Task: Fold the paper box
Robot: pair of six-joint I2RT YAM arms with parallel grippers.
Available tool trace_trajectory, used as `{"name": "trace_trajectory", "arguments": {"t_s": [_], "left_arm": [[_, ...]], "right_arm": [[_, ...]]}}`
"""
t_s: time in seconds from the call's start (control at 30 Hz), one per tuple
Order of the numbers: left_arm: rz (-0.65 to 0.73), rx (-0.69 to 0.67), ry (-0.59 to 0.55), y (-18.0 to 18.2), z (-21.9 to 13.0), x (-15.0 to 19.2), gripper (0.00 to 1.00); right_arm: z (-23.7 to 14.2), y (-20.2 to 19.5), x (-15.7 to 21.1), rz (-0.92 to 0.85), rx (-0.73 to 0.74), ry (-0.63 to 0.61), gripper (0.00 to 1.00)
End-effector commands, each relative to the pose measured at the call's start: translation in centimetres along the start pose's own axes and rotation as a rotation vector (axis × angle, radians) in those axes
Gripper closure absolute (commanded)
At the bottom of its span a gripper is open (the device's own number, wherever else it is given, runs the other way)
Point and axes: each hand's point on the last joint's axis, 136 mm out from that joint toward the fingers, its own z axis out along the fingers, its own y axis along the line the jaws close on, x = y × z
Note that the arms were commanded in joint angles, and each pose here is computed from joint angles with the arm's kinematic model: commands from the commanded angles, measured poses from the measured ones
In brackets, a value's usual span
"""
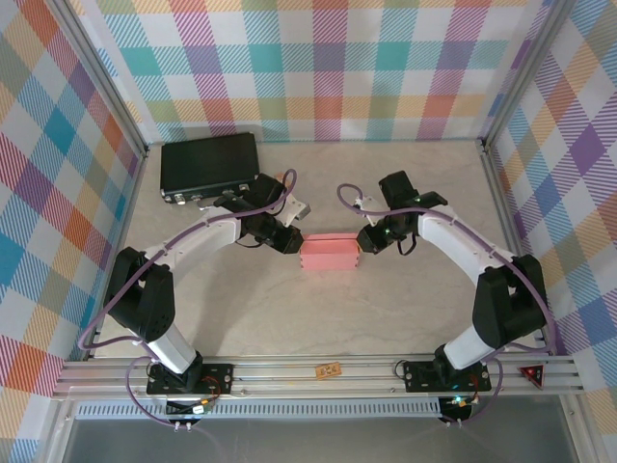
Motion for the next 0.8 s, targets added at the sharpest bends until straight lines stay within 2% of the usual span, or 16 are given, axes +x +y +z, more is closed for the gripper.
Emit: {"name": "trace_trajectory", "arguments": {"t_s": [0.0, 0.4, 0.77], "left_arm": [[-0.008, 0.033, 0.012, -0.39, 0.28, 0.40, 0.87], [-0.002, 0.033, 0.013, -0.50, 0.24, 0.34, 0.87], [0.002, 0.027, 0.011, -0.55, 0.02, 0.29, 0.86]], "right_arm": [[-0.06, 1.05, -0.56, 0.014, -0.042, 0.009, 0.84], [0.02, 1.39, -0.69, 0.038, -0.060, 0.030, 0.83], [-0.28, 0.91, -0.42, 0.037, -0.023, 0.042, 0.77]]}}
